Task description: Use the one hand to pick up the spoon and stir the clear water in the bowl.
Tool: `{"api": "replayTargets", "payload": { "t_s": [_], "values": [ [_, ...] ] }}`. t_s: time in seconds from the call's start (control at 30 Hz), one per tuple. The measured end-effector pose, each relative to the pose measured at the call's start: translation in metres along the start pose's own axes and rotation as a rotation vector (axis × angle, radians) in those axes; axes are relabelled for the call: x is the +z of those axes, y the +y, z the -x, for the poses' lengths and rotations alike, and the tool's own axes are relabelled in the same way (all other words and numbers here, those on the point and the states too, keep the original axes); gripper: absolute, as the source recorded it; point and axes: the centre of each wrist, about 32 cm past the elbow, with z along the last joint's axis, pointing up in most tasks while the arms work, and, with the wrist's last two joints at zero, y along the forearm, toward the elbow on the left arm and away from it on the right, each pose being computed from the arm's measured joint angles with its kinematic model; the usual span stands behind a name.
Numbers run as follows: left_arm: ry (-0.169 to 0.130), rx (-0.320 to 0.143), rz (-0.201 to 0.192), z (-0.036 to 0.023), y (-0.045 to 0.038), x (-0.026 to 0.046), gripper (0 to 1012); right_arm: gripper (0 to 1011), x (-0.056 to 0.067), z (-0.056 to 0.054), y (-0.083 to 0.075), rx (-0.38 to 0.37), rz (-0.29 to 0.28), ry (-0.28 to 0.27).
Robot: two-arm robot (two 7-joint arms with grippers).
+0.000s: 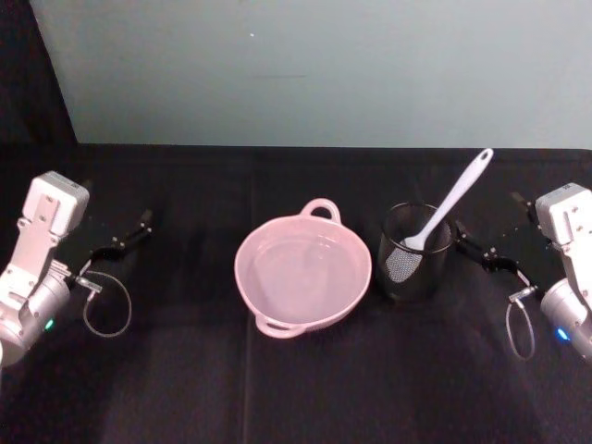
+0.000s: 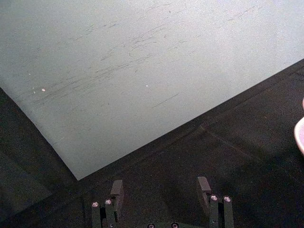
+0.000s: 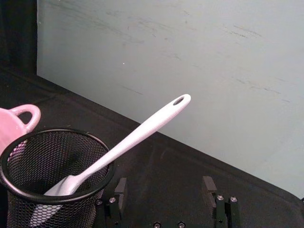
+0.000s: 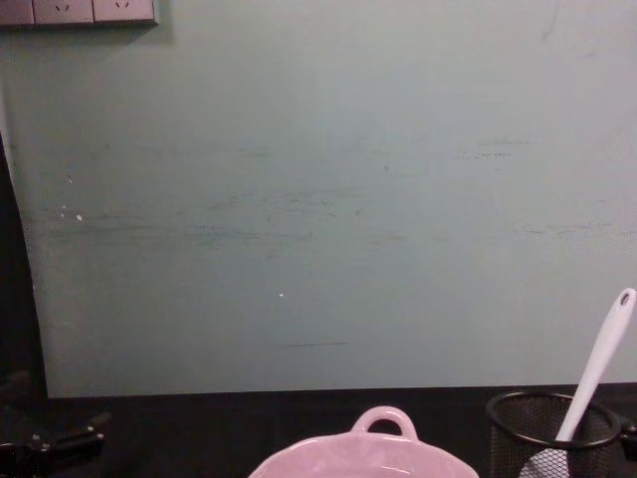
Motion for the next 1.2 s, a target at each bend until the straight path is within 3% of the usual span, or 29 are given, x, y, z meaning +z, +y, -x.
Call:
{"api": "replayTargets", "payload": {
  "t_s": [1.07, 1.2],
  "values": [
    [0.0, 0.0, 0.0, 0.0, 0.0, 0.0, 1011, 1004, 0.0002, -0.0001, -0.0001, 0.0, 0.0, 0.0],
    [0.0, 0.0, 0.0, 0.0, 0.0, 0.0, 1011, 1004, 0.0045, 0.0006, -0.0084, -0.01, 0.002, 0.007]
  ]
}}
